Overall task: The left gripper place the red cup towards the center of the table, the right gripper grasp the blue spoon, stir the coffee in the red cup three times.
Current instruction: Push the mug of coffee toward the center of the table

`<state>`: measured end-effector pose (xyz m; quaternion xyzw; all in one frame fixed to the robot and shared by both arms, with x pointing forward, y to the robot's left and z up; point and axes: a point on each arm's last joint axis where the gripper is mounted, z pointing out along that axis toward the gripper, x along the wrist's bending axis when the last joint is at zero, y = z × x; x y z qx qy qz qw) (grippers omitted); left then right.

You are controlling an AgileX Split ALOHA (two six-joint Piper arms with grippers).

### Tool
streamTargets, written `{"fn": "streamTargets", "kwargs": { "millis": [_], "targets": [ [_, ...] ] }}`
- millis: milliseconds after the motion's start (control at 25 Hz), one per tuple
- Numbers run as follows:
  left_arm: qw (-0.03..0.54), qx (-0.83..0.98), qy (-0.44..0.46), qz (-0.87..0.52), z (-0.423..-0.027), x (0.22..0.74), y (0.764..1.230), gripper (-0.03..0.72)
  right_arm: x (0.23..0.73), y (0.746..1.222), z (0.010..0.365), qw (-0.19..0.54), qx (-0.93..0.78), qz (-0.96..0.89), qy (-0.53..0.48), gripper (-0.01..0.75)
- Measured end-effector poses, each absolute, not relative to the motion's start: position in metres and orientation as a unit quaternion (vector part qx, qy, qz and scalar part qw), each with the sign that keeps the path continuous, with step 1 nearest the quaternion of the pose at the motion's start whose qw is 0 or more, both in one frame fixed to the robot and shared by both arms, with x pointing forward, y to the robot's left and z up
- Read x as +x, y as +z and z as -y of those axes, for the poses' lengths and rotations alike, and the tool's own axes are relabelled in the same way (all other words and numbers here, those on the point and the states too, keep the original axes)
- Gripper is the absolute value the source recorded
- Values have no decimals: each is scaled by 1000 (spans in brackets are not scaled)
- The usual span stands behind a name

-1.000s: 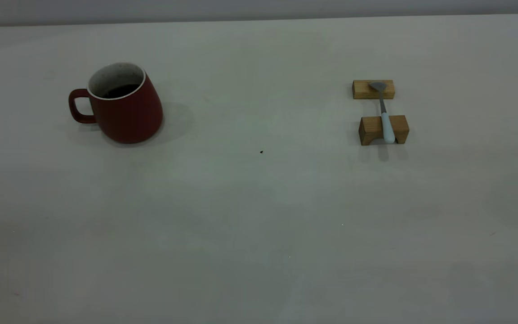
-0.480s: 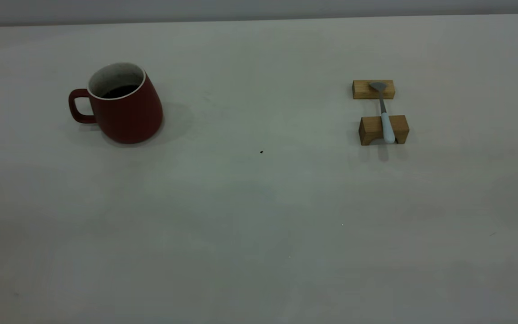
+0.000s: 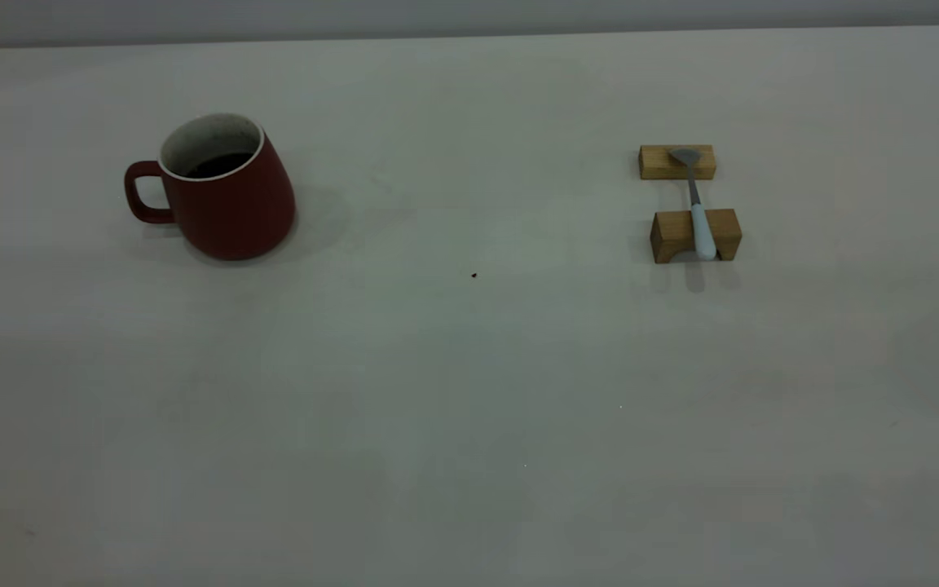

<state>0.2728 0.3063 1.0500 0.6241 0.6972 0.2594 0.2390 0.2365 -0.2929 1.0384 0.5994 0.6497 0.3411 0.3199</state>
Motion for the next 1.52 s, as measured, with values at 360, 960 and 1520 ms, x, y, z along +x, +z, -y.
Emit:
{"fn": "streamTargets", "kwargs": {
  "millis": [360,960,1520],
  "targets": [
    [190,678,228,-673,-310,401,1049,417,236,1038,293,320,599,-650,341,580],
    [51,855,119,-502,-304,593,962,650,236,1038,293,320,599,-650,341,580],
    [-39,969,55,-238,-264,654,884,580,237,1038,293,319,599,-650,341,580]
  ]
}}
